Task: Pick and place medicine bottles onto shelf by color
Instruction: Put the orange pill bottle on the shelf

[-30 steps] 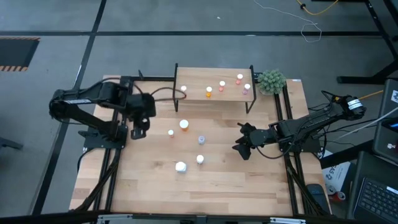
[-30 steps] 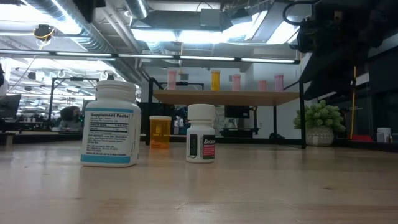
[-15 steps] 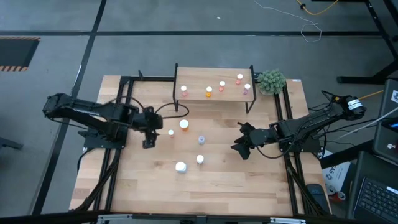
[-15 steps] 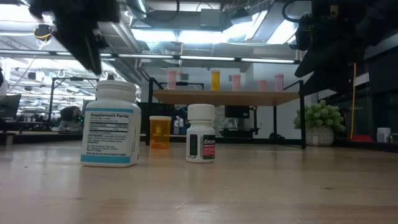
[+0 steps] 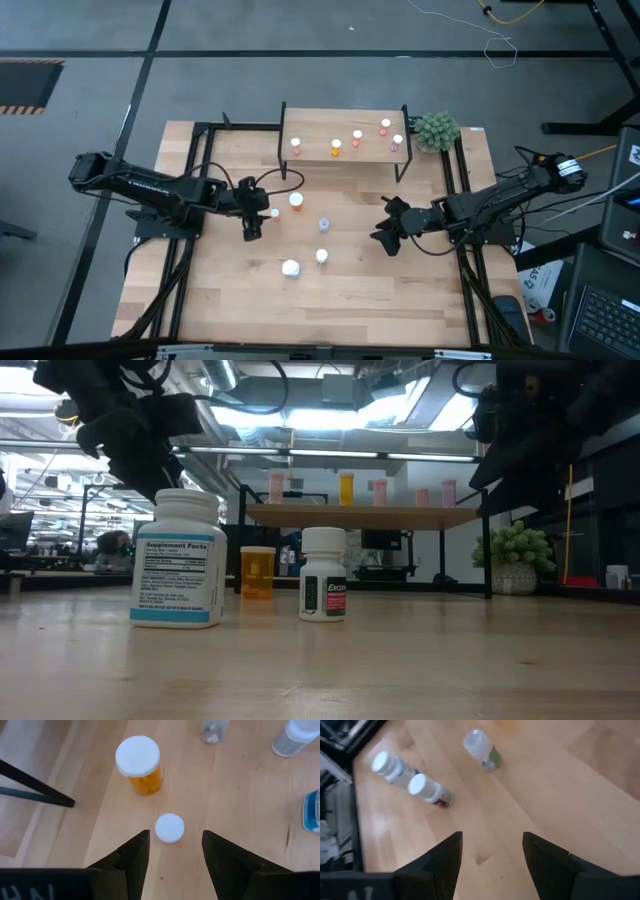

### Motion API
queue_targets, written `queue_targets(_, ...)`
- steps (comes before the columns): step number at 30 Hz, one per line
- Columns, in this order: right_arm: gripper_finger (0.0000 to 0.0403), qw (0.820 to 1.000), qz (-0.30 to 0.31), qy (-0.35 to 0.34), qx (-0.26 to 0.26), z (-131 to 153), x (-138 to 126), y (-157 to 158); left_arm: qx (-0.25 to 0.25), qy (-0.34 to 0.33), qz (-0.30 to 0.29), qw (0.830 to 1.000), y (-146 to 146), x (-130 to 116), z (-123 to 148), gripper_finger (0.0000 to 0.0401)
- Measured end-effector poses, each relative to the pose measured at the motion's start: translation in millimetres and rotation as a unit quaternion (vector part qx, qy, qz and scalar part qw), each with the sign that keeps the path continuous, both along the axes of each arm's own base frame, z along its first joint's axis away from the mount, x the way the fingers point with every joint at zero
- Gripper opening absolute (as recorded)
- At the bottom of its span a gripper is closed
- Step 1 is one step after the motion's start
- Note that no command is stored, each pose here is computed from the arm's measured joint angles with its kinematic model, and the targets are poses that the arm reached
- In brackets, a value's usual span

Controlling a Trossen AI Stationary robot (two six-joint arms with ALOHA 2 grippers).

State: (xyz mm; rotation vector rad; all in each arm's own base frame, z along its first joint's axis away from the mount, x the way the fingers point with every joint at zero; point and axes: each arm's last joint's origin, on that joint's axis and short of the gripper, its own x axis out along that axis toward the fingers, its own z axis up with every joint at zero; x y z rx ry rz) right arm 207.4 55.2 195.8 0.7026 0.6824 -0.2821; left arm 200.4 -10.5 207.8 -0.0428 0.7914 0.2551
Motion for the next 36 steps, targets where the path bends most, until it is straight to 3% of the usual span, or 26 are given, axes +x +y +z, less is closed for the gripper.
queue_targets(16,0.021,1.0,-0.004,-0.002,-0.003,0,0,0,0.019,0.036,0.012,0.999,-1,25,-30,0.0177)
queue_targets(36,0.021,1.0,-0.002,0.0,-0.005,0,0,0,0.026,0.07,0.017,0.997,-1,34,-50,0.0162)
